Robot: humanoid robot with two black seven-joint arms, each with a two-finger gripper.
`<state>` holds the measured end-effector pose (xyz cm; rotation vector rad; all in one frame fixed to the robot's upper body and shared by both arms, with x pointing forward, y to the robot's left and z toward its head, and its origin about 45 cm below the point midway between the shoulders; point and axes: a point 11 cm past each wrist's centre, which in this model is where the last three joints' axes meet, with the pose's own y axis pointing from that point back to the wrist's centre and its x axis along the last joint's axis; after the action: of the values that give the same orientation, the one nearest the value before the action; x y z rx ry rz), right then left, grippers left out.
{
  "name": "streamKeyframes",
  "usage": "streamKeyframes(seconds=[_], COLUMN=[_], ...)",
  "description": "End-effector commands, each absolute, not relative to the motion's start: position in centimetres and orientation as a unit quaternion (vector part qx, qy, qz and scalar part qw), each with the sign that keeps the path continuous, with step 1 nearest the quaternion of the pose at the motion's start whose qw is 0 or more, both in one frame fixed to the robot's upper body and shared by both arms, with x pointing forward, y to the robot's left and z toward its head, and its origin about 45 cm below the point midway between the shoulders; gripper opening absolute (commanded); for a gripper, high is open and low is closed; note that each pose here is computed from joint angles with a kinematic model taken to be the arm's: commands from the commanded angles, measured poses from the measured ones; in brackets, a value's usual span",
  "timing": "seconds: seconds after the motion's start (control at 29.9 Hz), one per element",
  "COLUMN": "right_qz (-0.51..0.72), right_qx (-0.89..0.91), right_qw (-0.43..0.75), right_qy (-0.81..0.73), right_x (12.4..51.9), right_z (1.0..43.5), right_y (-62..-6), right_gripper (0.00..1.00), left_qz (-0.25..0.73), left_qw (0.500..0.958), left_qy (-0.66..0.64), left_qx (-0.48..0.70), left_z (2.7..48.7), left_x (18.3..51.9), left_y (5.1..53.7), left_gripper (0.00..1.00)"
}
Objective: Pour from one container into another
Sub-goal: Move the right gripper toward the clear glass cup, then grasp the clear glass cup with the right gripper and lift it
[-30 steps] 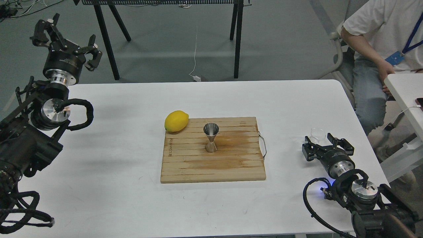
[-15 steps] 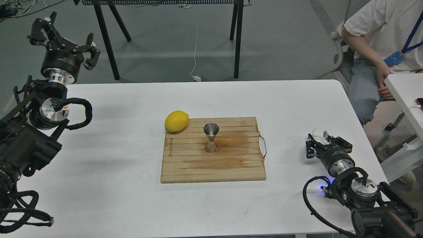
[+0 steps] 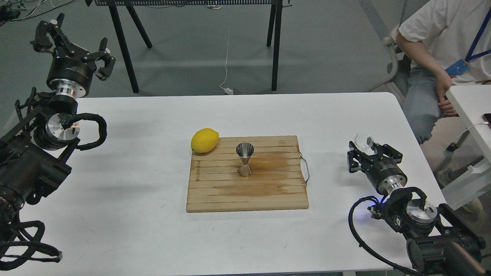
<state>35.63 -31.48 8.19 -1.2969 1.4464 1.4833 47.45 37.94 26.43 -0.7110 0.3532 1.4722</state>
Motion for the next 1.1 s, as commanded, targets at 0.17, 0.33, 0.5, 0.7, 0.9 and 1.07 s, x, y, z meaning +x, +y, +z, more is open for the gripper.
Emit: streamKeyframes(seconds=[0.17,0.33,0.5,0.7,0.9,1.07], right_qz=[0.556,0.549,0.541,0.549,0.538,0.513], right_qx=[-0.576,-0.61,-0.628,-0.643,-0.657,-0.679], right_qw=[0.346,0.306,0.28,0.246,0.219,0.189], right_qy=[0.489,0.482,0.484,0.473,0.48,0.49], right_x=[36.2,36.2,36.8,37.1,37.9,38.3], right_z=[13.7,14.0,15.2,15.3,16.0,16.4], right_y=[-28.1,-25.9,-24.5,-20.2,-17.8,-15.7], right_gripper=[0.21,0.21,0.21,0.2,0.19,0.19], left_qz=[0.654,0.654,0.655,0.656,0.656,0.656], left_qw=[0.668,0.667,0.667,0.666,0.666,0.666], left_qy=[0.152,0.15,0.149,0.149,0.149,0.149], left_qx=[-0.321,-0.322,-0.322,-0.322,-0.322,-0.323], left_z=[26.5,26.6,26.7,26.7,26.7,26.6], left_x=[47.4,47.4,47.4,47.3,47.3,47.3], left_y=[38.0,38.1,38.3,38.3,38.3,38.3], left_gripper=[1.0,1.0,1.0,1.0,1.0,1.0])
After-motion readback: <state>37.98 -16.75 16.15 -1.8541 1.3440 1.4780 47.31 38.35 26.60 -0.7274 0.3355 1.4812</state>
